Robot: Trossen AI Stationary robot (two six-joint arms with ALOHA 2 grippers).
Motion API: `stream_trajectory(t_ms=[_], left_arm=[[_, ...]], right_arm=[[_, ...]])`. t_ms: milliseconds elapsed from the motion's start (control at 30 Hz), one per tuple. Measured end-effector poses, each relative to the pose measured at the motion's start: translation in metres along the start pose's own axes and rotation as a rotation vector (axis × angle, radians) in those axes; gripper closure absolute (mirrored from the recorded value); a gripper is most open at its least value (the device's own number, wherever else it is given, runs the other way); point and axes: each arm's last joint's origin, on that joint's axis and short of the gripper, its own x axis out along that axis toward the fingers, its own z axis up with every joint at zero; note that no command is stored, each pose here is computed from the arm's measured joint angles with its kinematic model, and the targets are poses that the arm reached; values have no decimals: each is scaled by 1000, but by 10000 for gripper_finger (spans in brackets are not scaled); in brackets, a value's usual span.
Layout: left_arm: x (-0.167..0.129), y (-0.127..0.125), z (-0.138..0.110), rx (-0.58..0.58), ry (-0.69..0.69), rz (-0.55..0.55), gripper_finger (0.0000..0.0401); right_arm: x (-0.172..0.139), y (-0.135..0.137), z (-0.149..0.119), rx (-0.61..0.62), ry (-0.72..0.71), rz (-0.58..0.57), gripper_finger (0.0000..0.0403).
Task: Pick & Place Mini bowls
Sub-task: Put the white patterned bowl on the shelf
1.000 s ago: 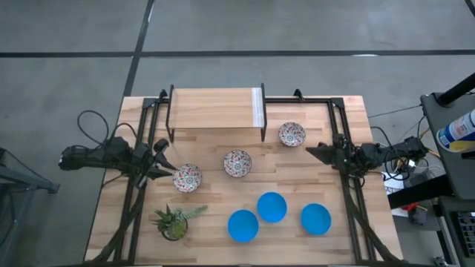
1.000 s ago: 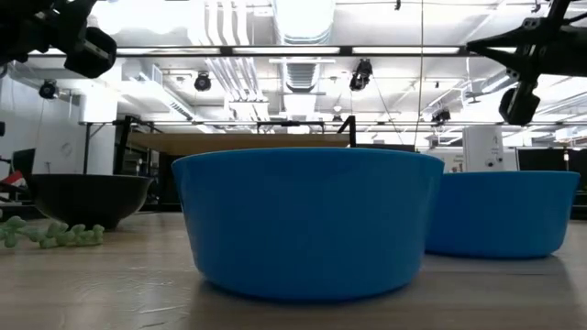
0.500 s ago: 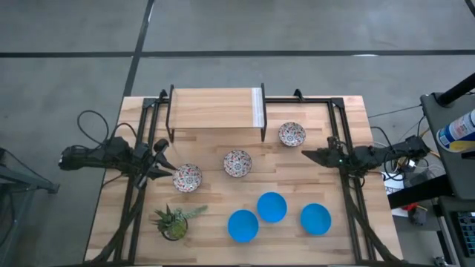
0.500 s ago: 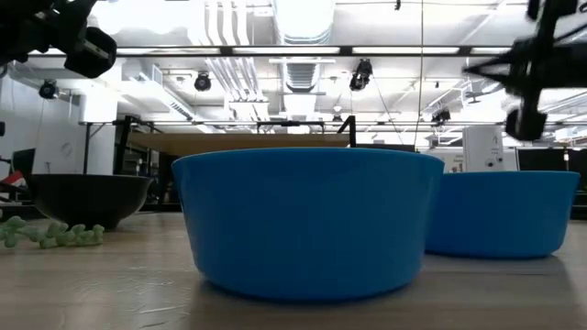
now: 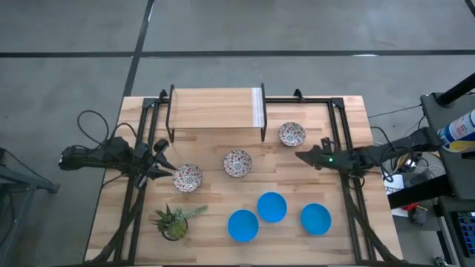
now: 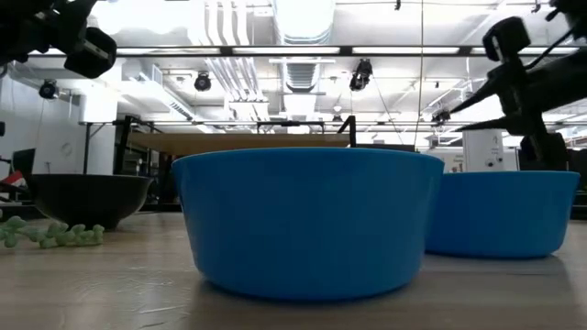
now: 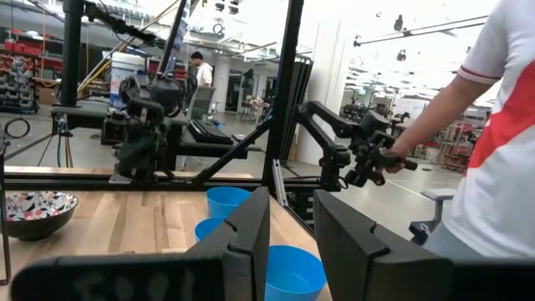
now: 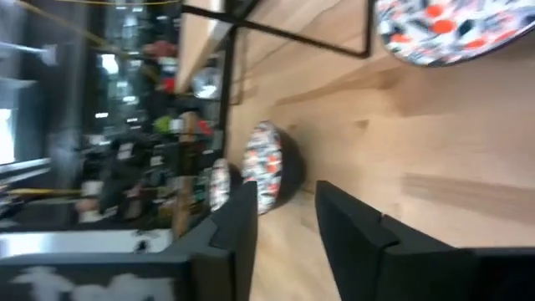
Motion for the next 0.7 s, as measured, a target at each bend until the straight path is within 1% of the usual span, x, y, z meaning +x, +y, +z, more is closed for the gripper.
stream_trajectory(t_ms=[67, 167, 300, 367, 567, 633, 700], left_arm=[[0, 0, 0, 0, 0, 0, 311], [0, 0, 0, 0, 0, 0, 311], [0, 0, 0, 0, 0, 0, 311], [0, 0, 0, 0, 1, 0, 311], [0, 0, 0, 0, 1, 0, 311], [0, 0, 0, 0, 1, 0, 311], [0, 0, 0, 0, 2, 0, 311]], right_arm=[[2, 5, 0, 11, -13, -42, 266], [6, 18, 1, 30, -38, -83, 260], [10, 37, 4, 7, -55, -166, 266], [10, 49, 6, -15, -58, -226, 273], [7, 75, 20, -131, -55, -477, 286], [8, 82, 25, -176, 1, -543, 285], [13, 89, 30, -258, 78, -566, 281]])
